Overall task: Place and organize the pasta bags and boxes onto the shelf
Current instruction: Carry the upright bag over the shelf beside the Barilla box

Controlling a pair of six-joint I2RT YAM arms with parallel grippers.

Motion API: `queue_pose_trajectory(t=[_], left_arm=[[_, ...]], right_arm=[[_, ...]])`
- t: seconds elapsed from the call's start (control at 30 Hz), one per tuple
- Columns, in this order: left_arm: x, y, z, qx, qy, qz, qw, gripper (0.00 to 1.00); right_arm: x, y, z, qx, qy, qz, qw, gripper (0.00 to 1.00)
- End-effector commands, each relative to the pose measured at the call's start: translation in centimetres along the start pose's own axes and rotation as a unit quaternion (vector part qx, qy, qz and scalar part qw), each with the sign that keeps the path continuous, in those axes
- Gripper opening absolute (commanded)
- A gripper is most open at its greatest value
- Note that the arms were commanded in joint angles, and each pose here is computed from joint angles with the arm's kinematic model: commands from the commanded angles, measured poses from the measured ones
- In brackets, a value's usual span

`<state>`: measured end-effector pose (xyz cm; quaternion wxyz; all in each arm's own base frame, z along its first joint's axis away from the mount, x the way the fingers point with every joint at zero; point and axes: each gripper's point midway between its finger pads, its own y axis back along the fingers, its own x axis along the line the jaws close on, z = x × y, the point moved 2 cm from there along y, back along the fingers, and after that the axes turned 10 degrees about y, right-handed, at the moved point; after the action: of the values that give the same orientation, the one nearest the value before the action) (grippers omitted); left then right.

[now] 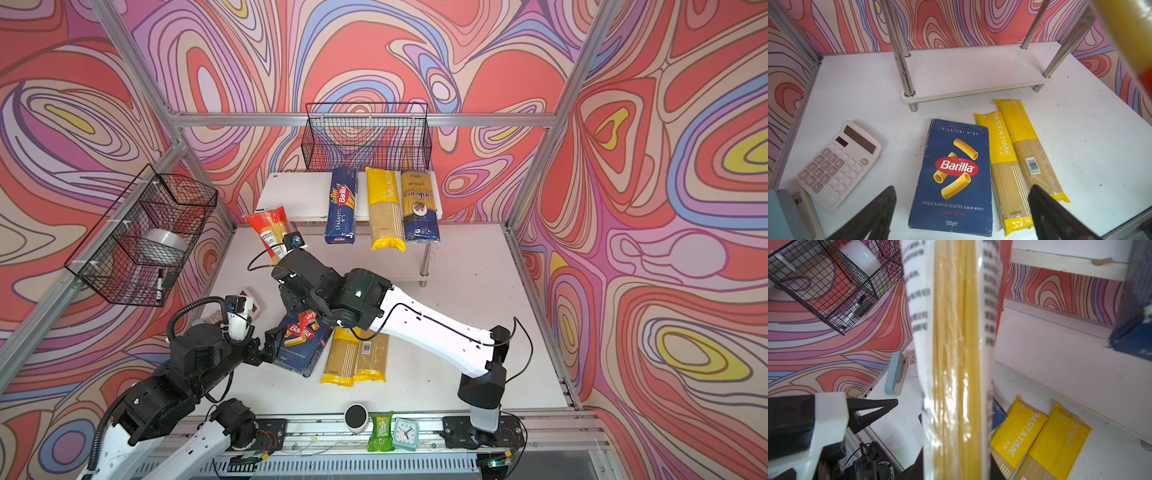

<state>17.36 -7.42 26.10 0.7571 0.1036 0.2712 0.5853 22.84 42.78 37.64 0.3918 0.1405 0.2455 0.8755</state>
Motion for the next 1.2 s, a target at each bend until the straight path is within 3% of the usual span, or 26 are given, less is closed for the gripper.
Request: queue_pose_trajectory(t=[0.0,0.93,1.17], left_arm=[[-0.1,-0.1,-0.4,0.013,-0.007,-0.001,1.0,1.0],[-0.1,-0.2,-0.5,0.017,-0.008,-0.001,1.0,1.0],[-0.2,-0.2,-0.5,0.018,-0.009,-0.004,1.0,1.0]], right_arm=[[-0.5,2.6,5.7,-0.106,-0.021,-0.01,0.994,0.0],[-5.6,-1.7,12.5,-0.189,-0.052,-0.018,0.98,0.0],[-7.7,-2.4,13.7,-0.213,-0.047,-0.053,0.974,0.0]])
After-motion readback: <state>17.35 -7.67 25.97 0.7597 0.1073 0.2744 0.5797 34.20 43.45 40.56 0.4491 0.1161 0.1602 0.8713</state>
